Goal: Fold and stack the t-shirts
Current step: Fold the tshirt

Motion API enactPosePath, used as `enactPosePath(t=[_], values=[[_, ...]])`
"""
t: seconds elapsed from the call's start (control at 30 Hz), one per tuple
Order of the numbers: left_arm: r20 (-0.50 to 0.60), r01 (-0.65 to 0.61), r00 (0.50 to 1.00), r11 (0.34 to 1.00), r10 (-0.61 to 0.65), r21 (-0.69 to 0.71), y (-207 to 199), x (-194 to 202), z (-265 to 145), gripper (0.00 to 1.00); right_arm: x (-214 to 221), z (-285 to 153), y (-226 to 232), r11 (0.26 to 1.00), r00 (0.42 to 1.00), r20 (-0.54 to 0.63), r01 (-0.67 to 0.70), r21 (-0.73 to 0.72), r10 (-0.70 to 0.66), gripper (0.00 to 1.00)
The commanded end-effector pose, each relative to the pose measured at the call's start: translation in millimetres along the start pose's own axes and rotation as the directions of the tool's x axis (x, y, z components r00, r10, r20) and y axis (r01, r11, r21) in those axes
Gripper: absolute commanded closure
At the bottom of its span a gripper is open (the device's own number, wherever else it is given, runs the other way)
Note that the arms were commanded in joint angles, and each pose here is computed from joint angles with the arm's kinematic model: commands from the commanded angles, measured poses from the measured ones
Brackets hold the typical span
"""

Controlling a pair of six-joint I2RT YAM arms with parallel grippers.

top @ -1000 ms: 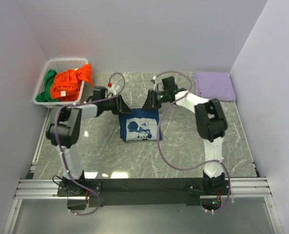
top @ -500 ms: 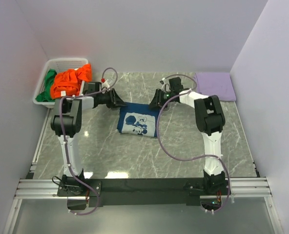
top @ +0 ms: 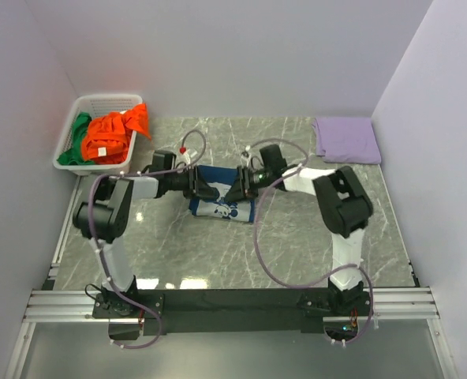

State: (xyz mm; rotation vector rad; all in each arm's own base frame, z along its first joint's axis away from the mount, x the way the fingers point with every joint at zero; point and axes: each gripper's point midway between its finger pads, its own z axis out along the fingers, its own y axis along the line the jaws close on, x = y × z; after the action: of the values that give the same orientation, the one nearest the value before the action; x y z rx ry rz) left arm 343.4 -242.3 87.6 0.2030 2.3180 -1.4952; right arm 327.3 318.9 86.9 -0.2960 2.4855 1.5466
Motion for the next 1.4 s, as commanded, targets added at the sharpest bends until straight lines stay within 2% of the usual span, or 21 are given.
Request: enactPosePath(t=[0.0,0.1,0.23,0.33,0.5,0.6,0.67,0.77,0.87,0.9,1.03,1.1,1.27,1.37], values=[[-0.008,0.103,0.995,0.992,-0.104,-0.065,47.6,8.4,6.3,0.68,17.7,15.1,-67.2,0.984,0.986,-0.051,-0.157,0.086,0.162,0.58],[0.005,0.159,0.987,0.978,-0.16,-0.138,86.1,5.8,3.8,0.69,14.4,7.2,-112.1,0.961,0.974,-0.022,-0.22,0.169,0.227,0.62],[0.025,0.192,0.981,0.968,-0.19,-0.16,104.6,-0.7,-10.3,0.7,3.8,-11.4,-113.2,0.961,0.981,0.005,-0.189,0.201,0.192,0.64],[0.008,0.13,0.991,0.988,-0.13,-0.085,75.8,-1.9,-20.4,0.69,-1.4,-22.7,-75.3,0.984,0.994,0.002,-0.108,0.143,0.109,0.64],[0.02,-0.022,1.0,0.999,0.021,0.028,0.8,2.6,-41.8,0.68,16.7,-31.3,-2.6,0.998,0.999,-0.011,0.052,0.046,-0.052,0.63],[0.021,-0.061,0.998,0.996,0.06,0.071,-27.3,15.2,-39.4,0.68,35.8,-20.9,18.6,0.997,0.997,-0.033,0.075,-0.008,-0.075,0.61],[0.01,-0.065,0.998,0.995,0.065,0.08,-32.2,24.3,-31.0,0.68,44.2,-11.4,18.0,0.998,0.996,-0.057,0.064,-0.01,-0.064,0.61],[-0.005,-0.007,1.0,0.998,0.008,0.07,-15.8,30.9,-17.3,0.68,49.4,5.9,-0.3,1.0,0.995,-0.102,0.005,-0.003,-0.005,0.61],[-0.024,0.058,0.998,0.998,-0.058,0.024,15.0,35.8,-3.9,0.69,49.1,19.0,-35.9,0.996,0.989,-0.127,-0.072,0.052,0.078,0.62],[-0.033,0.074,0.997,0.997,-0.074,0.011,24.0,37.6,-1.2,0.69,52.0,20.3,-59.2,0.987,0.98,-0.134,-0.134,0.091,0.146,0.63],[-0.045,0.237,0.969,0.966,-0.243,-0.106,82.6,53.8,-3.8,0.69,52.5,6.2,-101.2,0.95,0.956,-0.091,-0.26,0.172,0.278,0.64],[-0.029,0.277,0.958,0.949,-0.284,-0.15,99.3,55.2,-13.8,0.69,54.3,-2.6,-109.7,0.937,0.949,-0.073,-0.289,0.197,0.308,0.64],[0.005,0.197,0.98,0.971,-0.198,-0.137,85.3,29.4,-31.5,0.68,48.6,-19.0,-92.2,0.958,0.968,-0.074,-0.222,0.184,0.239,0.65],[-0.001,0.078,0.997,0.99,-0.078,-0.122,59.9,12.8,-45.9,0.67,40.0,-36.9,-59.1,0.982,0.993,-0.059,-0.096,0.16,0.106,0.66]])
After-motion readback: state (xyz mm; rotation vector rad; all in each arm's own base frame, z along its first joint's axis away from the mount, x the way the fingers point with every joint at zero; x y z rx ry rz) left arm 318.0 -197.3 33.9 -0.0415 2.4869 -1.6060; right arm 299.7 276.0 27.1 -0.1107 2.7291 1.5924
